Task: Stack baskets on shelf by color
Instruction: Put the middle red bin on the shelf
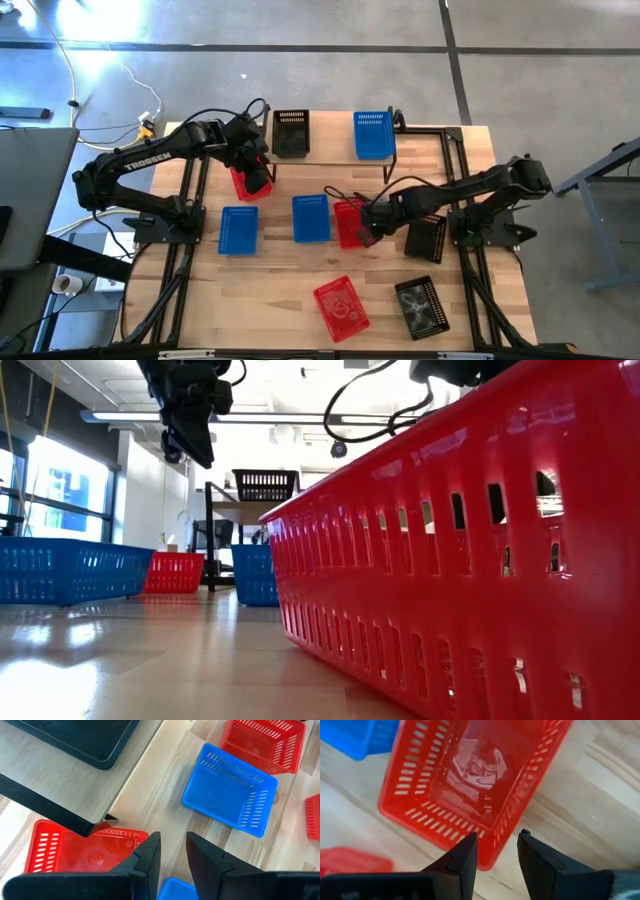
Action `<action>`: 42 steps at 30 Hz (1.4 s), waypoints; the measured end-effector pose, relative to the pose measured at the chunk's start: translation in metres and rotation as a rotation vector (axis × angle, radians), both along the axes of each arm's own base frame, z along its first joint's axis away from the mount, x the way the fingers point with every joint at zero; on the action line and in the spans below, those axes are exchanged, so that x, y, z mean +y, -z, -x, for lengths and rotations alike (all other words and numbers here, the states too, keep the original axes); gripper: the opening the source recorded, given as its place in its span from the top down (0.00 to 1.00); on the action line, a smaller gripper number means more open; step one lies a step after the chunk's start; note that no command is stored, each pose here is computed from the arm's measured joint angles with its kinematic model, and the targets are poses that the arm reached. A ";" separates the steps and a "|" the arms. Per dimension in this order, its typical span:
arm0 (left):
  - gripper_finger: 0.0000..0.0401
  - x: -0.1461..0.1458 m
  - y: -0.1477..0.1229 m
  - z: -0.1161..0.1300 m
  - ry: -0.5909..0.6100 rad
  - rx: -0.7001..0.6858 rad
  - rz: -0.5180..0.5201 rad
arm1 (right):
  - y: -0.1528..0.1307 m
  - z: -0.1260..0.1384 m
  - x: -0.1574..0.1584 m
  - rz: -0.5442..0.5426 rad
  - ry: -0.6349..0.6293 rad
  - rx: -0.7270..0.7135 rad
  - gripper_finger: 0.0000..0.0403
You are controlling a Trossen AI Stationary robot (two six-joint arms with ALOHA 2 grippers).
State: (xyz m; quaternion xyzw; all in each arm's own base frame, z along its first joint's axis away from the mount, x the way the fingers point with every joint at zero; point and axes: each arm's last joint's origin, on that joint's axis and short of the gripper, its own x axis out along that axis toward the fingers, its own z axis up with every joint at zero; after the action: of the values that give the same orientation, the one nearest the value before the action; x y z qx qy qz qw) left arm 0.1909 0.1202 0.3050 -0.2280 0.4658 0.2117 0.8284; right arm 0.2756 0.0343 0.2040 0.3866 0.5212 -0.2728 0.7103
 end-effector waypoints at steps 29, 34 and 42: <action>0.79 0.000 0.000 0.000 0.026 0.004 -0.015 | 0.028 -0.012 -0.006 0.022 0.076 0.011 0.84; 0.79 0.000 0.000 0.000 0.032 0.006 -0.018 | 0.027 -0.013 -0.006 0.010 0.089 -0.005 0.98; 0.79 0.000 0.000 0.000 0.042 0.002 -0.029 | 0.015 -0.018 -0.007 0.020 0.102 -0.026 0.99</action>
State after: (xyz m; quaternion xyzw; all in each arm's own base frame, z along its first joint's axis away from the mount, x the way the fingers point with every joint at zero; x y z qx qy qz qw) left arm 0.1914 0.1206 0.3052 -0.2058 0.4683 0.2013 0.8354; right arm 0.2939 0.0275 0.1889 0.4091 0.4889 -0.3087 0.7059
